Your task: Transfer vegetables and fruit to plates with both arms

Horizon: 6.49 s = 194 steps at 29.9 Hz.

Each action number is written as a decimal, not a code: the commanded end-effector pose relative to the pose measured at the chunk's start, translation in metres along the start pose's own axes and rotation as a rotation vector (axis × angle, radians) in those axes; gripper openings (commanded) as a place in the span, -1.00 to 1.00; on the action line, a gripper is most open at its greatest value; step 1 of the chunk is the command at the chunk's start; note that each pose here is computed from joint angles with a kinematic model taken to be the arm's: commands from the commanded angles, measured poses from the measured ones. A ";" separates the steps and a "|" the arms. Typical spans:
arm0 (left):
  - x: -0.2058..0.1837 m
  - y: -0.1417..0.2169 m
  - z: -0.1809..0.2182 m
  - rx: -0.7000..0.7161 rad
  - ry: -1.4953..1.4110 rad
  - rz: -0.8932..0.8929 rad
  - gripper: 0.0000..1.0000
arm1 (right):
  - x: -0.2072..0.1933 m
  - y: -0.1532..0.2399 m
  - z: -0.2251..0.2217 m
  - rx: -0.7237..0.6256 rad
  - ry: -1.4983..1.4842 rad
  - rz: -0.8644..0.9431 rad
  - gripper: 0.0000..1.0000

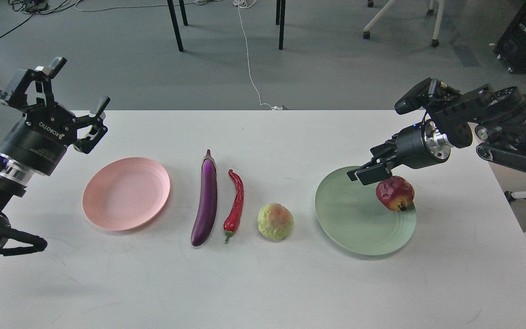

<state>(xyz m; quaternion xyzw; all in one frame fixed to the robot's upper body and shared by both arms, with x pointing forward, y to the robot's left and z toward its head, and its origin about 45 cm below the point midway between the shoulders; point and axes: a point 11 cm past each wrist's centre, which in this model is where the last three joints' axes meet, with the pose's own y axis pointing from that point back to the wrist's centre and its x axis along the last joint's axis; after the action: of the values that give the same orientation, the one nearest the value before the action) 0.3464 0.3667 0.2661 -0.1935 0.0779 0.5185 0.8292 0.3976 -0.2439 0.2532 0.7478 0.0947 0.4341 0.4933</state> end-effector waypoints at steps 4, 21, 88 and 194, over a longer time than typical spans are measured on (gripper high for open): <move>-0.001 0.000 -0.001 0.002 0.000 -0.002 0.98 | 0.013 -0.021 -0.063 0.172 0.051 -0.024 0.96; 0.001 0.003 -0.001 0.010 -0.004 -0.001 0.98 | 0.029 -0.116 -0.115 0.248 0.144 -0.084 0.96; -0.008 0.000 0.002 0.061 -0.134 -0.073 0.98 | 0.012 0.029 -0.004 0.139 -0.334 0.313 0.97; 0.006 -0.064 -0.080 0.968 -1.395 -0.627 -0.42 | -0.104 0.009 0.062 0.466 -1.646 1.013 0.97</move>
<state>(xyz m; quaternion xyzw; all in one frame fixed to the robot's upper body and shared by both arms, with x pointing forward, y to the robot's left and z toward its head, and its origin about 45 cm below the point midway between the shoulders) 0.4174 0.2805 0.2053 0.5024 -0.3024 0.1655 0.7929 0.3778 -0.3481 0.1944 0.8465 -0.5247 -0.0906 0.0024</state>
